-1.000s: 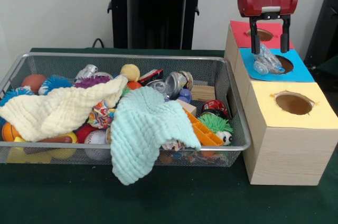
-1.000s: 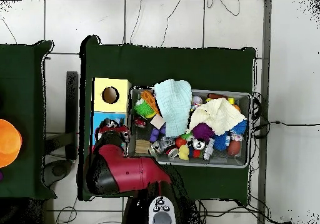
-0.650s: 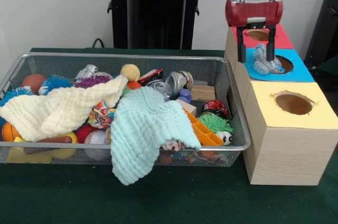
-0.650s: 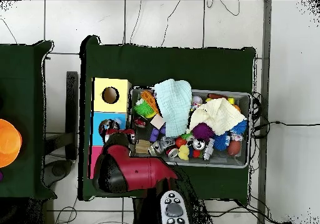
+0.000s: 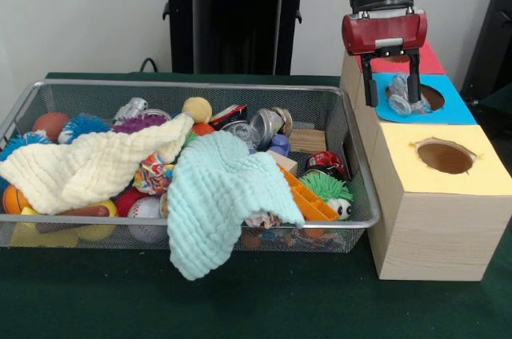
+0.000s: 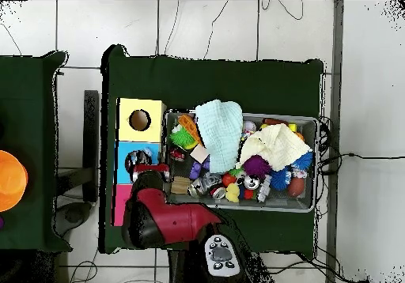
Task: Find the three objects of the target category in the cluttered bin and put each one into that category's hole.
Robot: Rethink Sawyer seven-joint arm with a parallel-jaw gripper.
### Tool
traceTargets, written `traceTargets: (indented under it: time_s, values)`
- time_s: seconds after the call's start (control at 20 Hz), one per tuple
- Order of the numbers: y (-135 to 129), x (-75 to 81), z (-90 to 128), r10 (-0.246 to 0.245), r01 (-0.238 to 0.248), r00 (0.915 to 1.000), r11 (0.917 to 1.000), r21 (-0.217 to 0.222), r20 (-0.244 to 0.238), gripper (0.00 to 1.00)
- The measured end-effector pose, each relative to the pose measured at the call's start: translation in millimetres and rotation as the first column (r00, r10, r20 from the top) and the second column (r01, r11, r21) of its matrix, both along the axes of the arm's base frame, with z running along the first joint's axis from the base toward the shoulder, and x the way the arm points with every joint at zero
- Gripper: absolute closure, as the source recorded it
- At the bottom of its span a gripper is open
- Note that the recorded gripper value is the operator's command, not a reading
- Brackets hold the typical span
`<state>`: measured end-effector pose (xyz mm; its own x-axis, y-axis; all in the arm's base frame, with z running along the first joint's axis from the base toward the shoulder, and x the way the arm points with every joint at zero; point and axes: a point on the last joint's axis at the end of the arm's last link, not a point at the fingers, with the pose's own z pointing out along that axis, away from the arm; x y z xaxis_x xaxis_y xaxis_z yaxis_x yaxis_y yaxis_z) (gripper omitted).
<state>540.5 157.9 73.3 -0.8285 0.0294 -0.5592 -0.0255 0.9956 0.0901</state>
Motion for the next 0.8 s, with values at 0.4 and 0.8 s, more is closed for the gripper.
traceTargets:
  time_s: [0.4,0.8]
  values:
    - [0.5,-0.2,-0.1,0.000,0.000,1.0000,1.0000,0.002,-0.001,0.00]
    - [3.6,-3.7,2.3,-0.025,0.026,0.9984,0.9996,0.013,-0.050,0.00]
